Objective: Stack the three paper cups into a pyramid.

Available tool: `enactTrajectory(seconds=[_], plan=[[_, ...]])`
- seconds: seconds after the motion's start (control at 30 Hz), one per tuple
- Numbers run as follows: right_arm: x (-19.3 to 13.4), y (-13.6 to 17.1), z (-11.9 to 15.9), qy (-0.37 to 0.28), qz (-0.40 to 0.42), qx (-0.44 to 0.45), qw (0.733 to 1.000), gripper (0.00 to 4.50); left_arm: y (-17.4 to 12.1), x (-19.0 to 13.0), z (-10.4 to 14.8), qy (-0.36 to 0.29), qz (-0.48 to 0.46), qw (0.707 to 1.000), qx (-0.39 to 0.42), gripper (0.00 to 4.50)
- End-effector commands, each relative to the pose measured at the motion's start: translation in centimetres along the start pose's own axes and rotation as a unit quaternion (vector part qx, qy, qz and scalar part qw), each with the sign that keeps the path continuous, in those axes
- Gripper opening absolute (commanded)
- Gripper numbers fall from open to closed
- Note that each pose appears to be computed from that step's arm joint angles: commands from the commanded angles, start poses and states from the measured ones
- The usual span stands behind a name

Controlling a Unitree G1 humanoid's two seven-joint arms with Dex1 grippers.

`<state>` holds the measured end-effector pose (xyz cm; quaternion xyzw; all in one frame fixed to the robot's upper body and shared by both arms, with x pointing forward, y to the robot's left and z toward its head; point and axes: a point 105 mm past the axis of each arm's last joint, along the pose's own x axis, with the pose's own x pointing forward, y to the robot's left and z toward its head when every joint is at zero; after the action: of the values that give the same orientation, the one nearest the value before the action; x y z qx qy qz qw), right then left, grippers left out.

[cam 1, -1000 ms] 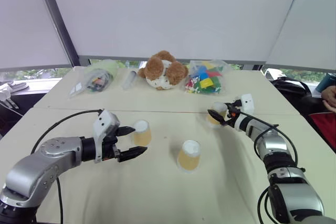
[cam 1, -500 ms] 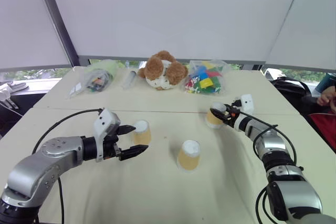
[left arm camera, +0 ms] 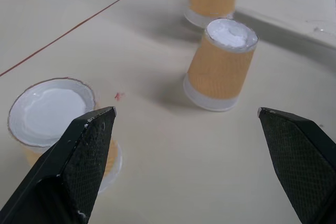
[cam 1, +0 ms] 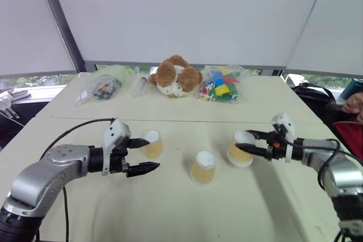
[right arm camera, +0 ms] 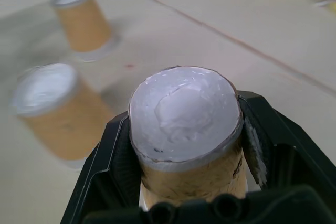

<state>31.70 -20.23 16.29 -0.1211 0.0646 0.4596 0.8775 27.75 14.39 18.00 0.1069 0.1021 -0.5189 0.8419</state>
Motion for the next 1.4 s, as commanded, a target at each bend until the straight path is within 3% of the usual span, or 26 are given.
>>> enactTrajectory(seconds=[0.03,1.17,1.3,1.33,1.4], plan=[[-0.3,1.4,1.2,-0.025,-0.002,-0.002,1.000,2.25,-0.1,0.0,0.6,-0.005,-0.009,1.000,0.016,4.50],[1.8,5.1,-1.7,-0.016,0.023,0.032,0.999,2.25,-0.3,0.7,1.2,-0.010,-0.021,1.000,0.019,4.50],[1.8,5.5,-2.3,-0.002,0.033,0.036,0.999,4.18,-0.2,0.5,1.1,-0.008,-0.017,1.000,0.018,4.50],[1.8,5.6,-2.3,-0.004,0.035,0.039,0.999,4.43,-0.2,0.5,1.1,-0.008,-0.016,1.000,0.017,4.50],[1.8,5.6,-2.1,-0.006,0.033,0.037,0.999,4.43,-0.1,0.4,1.0,-0.007,-0.015,1.000,0.015,4.50]])
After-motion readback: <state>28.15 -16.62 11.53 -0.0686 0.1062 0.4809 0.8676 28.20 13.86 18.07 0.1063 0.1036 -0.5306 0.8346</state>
